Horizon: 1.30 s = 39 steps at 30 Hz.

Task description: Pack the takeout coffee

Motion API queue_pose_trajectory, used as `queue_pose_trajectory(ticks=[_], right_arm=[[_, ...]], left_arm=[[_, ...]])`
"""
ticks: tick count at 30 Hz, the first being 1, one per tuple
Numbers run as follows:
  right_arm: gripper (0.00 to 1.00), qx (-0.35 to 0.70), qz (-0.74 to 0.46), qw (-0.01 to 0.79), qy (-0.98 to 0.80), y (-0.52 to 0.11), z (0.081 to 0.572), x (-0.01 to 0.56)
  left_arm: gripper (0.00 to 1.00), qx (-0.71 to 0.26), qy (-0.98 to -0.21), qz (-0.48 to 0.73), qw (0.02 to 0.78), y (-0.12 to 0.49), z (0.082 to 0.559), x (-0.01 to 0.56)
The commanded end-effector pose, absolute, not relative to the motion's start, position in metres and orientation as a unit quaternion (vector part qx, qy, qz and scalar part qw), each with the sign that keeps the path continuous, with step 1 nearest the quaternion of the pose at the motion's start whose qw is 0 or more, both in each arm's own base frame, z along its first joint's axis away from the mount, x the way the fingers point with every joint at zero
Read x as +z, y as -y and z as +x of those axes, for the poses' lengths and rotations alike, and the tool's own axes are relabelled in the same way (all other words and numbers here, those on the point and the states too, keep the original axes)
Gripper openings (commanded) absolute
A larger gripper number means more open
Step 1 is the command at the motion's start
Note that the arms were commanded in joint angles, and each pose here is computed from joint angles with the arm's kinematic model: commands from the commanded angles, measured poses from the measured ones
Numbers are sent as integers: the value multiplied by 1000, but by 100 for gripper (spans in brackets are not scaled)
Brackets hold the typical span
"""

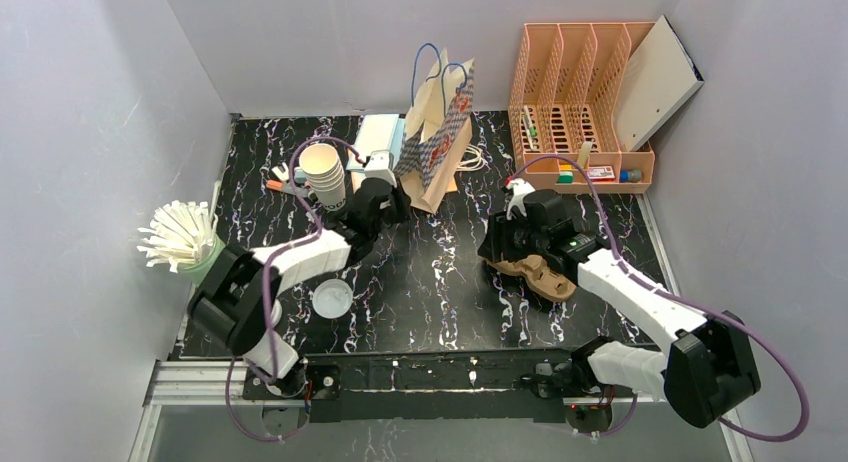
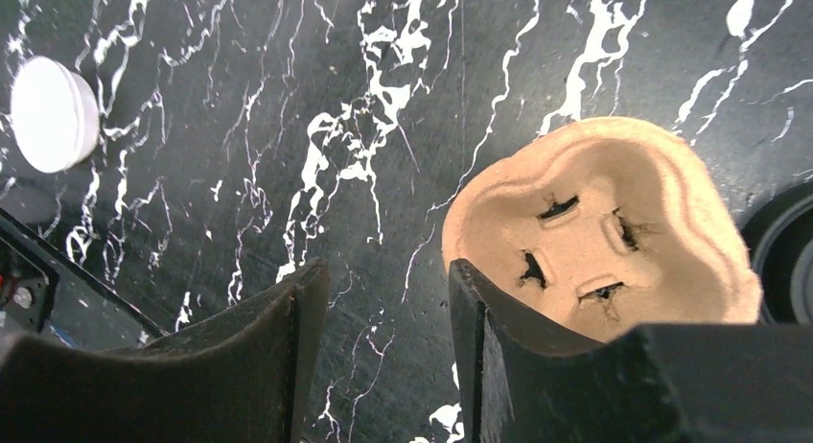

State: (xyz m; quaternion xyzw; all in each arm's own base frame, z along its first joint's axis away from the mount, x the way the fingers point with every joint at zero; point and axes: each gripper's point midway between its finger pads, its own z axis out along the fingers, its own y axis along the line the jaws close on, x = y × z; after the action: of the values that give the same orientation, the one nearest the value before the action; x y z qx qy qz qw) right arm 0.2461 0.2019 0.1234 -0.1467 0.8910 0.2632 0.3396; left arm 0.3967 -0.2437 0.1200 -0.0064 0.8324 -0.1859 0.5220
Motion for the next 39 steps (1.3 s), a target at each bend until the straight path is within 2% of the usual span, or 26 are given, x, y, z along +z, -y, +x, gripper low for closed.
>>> queue_pose_trajectory(ticks=[1,7,11,20,23,28,32,39], right_arm=[[57,254,-167,333,-893,-213,246,120],[54,181,-158,336,-911,-207,259,107],[52,150,-150,340,-916,-201,264,102],[44,161,-167,328,-916,-210,264,94],[40,164,-171,331,-913,-213,265,96],[25,186,-183,336,-905,-221,263,102],[17,219,-194,347,-891,-227,255,111],[10,253,-196,372,-872,-229,246,127]], left_arm=[[15,-256,-832,25,491,262,337,146],[20,-315,-837,28,446,276,294,135],[21,-327,-837,32,437,283,289,130],[23,-372,-832,44,408,308,287,124],[23,-377,-831,44,406,311,289,125],[23,-394,-831,47,390,320,287,119],[27,-410,-829,48,378,328,284,114],[33,-425,-824,50,371,337,278,110]])
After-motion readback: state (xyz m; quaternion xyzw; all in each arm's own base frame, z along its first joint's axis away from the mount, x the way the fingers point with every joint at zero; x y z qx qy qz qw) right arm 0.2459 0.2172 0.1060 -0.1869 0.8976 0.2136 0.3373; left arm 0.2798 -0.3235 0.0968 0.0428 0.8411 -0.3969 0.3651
